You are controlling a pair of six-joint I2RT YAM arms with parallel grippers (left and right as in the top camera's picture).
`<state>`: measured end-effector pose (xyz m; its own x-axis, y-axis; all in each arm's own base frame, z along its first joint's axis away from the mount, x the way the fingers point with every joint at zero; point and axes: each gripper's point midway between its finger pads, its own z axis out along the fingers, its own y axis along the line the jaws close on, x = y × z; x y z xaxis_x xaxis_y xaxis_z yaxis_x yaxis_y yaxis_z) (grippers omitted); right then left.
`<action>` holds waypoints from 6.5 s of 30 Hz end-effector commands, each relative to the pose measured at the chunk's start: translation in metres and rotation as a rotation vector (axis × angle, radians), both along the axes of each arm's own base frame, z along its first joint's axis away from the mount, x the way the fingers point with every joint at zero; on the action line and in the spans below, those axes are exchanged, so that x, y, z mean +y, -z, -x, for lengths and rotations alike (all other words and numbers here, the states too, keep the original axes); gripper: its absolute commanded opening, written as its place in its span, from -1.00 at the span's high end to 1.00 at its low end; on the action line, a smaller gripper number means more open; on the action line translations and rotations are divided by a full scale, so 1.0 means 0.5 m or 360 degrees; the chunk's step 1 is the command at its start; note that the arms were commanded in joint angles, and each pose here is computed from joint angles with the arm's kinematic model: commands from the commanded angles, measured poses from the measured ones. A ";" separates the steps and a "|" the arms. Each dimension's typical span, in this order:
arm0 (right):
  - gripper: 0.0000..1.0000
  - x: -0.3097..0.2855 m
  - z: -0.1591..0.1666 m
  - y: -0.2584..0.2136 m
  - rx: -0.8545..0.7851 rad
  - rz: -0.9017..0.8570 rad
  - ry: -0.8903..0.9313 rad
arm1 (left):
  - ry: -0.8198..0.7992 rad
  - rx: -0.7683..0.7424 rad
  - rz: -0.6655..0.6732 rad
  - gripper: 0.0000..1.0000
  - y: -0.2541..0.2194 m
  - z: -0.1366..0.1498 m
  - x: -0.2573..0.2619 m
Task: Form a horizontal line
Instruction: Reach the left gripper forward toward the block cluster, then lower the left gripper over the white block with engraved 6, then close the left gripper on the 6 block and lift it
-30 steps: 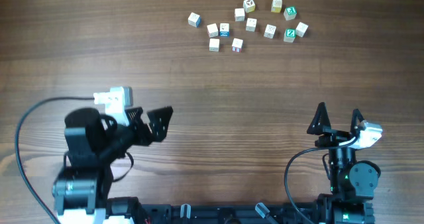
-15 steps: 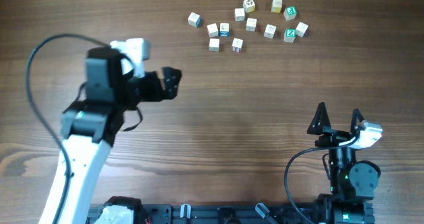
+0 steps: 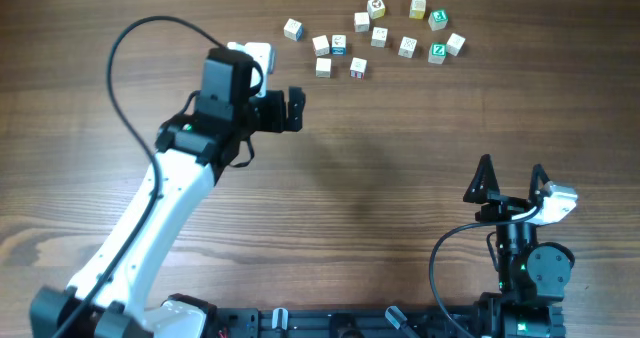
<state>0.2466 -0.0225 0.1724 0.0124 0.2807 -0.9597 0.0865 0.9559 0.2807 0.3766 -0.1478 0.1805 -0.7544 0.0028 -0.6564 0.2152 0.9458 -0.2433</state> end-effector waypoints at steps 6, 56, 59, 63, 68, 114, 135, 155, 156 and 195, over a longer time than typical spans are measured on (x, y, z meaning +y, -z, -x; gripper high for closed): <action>-0.99 -0.002 0.001 -0.004 -0.0016 -0.0009 0.0012 | 0.0041 -0.0043 -0.0159 -0.99 0.028 -0.104 -0.035; -0.99 -0.002 0.001 -0.004 -0.0016 -0.0009 0.0011 | 0.0109 0.0007 -0.0177 -0.79 0.316 -0.294 -0.156; -0.99 -0.002 0.001 -0.004 -0.0016 -0.0009 0.0012 | 0.0108 0.0004 -0.0176 -0.63 0.325 -0.297 -0.157; -1.00 -0.002 0.001 -0.004 -0.0016 -0.0009 0.0012 | 0.0109 0.0022 -0.0183 -0.36 0.344 -0.296 -0.156; -0.99 -0.002 0.001 -0.004 -0.0016 -0.0009 0.0012 | 0.0108 0.0012 -0.0179 -0.11 0.345 -0.299 -0.158; -0.99 -0.002 0.001 -0.004 -0.0016 -0.0009 0.0012 | -0.0453 0.0519 -0.0091 0.59 0.293 -0.134 -0.159; -1.00 -0.002 0.001 -0.004 -0.0016 -0.0010 0.0012 | -0.1149 0.0468 -0.0008 -0.93 0.293 -0.069 -0.180; -0.99 -0.002 0.001 -0.004 -0.0016 -0.0009 0.0012 | 0.1133 0.0228 -0.0950 -1.00 0.245 -0.029 -0.198; -0.99 -0.002 0.001 -0.004 -0.0016 -0.0009 0.0012 | 0.1206 0.0217 -0.0921 -1.00 0.246 -0.030 -0.197; -0.99 -0.002 0.001 -0.004 -0.0016 -0.0009 0.0012 | 0.1816 0.0028 -0.0683 -0.64 0.329 -0.044 -0.196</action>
<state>0.2466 -0.0225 0.1724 0.0124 0.2807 -0.9597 0.0865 0.9559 0.2807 0.3990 -0.2460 0.0209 -0.1891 0.8892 -0.4166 0.9727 0.2278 0.0448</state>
